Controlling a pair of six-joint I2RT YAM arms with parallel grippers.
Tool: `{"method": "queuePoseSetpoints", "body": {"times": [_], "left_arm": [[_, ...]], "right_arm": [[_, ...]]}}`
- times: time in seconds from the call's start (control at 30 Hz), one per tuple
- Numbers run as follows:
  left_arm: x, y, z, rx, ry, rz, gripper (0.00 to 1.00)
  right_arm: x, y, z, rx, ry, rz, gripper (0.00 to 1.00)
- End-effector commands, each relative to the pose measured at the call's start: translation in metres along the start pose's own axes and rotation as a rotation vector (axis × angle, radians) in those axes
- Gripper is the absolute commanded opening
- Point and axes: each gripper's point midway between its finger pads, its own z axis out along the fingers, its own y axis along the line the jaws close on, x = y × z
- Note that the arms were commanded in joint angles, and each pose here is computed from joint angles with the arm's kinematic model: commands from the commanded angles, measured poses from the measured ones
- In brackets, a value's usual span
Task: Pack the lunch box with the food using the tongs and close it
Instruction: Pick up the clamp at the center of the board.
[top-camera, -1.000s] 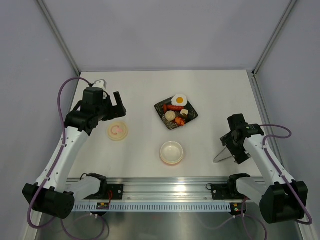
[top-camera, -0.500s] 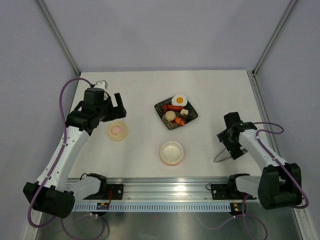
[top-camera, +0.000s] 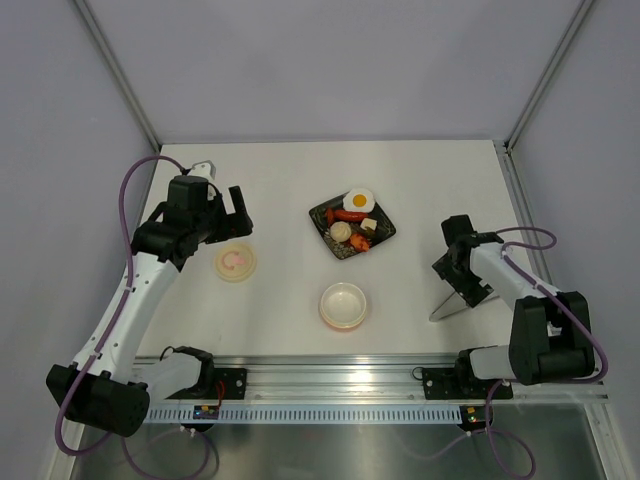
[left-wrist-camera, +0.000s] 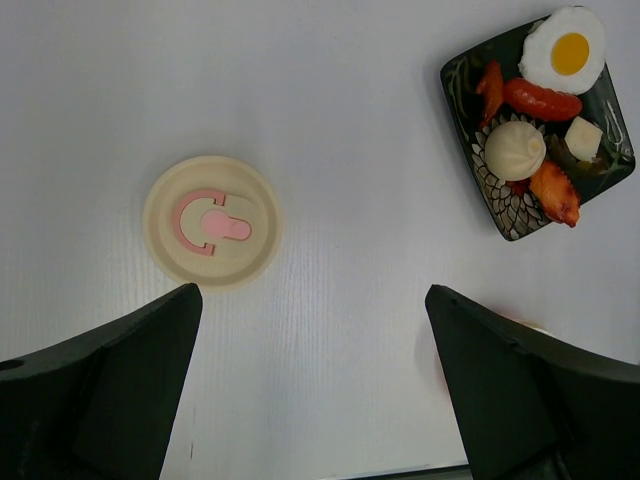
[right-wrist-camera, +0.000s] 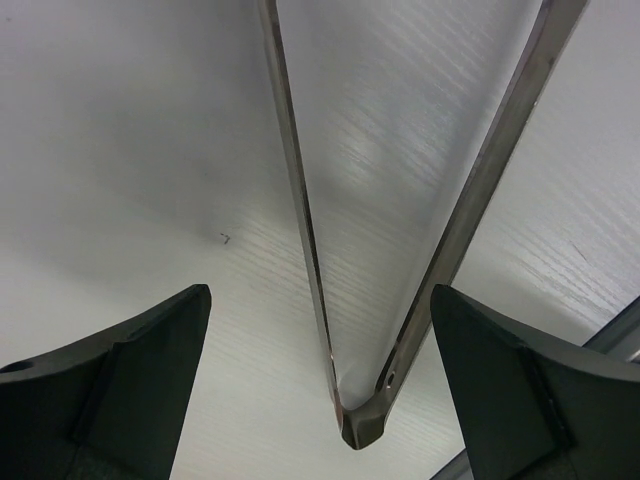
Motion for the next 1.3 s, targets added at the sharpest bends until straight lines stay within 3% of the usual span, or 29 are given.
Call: {"method": "queuePoseSetpoints", "body": {"times": [0.0,0.2,0.53,0.87,1.0,1.17,1.27], "left_arm": [[0.0,-0.005,-0.003,0.033,-0.009,0.018,0.99],[-0.002,-0.007,0.002,0.036,0.001,0.018,0.99],[0.003,-0.006,0.0,0.032,0.01,0.015,0.99],[0.002,-0.004,-0.007,0.026,0.002,-0.002,0.99],[0.004,-0.004,-0.004,0.02,0.009,-0.001,0.99],[0.004,-0.003,-0.001,0.016,0.014,-0.001,0.99],[0.005,-0.003,0.0,0.017,0.018,-0.001,0.99]], "right_arm": [[-0.022,0.009,-0.008,-0.049,-0.099,0.006,0.99],[-0.025,0.023,0.005,-0.055,-0.101,-0.061,0.99],[-0.016,0.101,0.012,-0.289,0.005,-0.306,0.97],[0.009,0.177,-0.018,-0.411,-0.011,-0.587,0.97],[0.017,0.175,-0.031,-0.397,-0.052,-0.693,0.97],[0.005,0.151,-0.048,-0.373,-0.109,-0.608,0.99],[-0.009,0.133,-0.062,-0.362,-0.164,-0.459,0.99]]}}
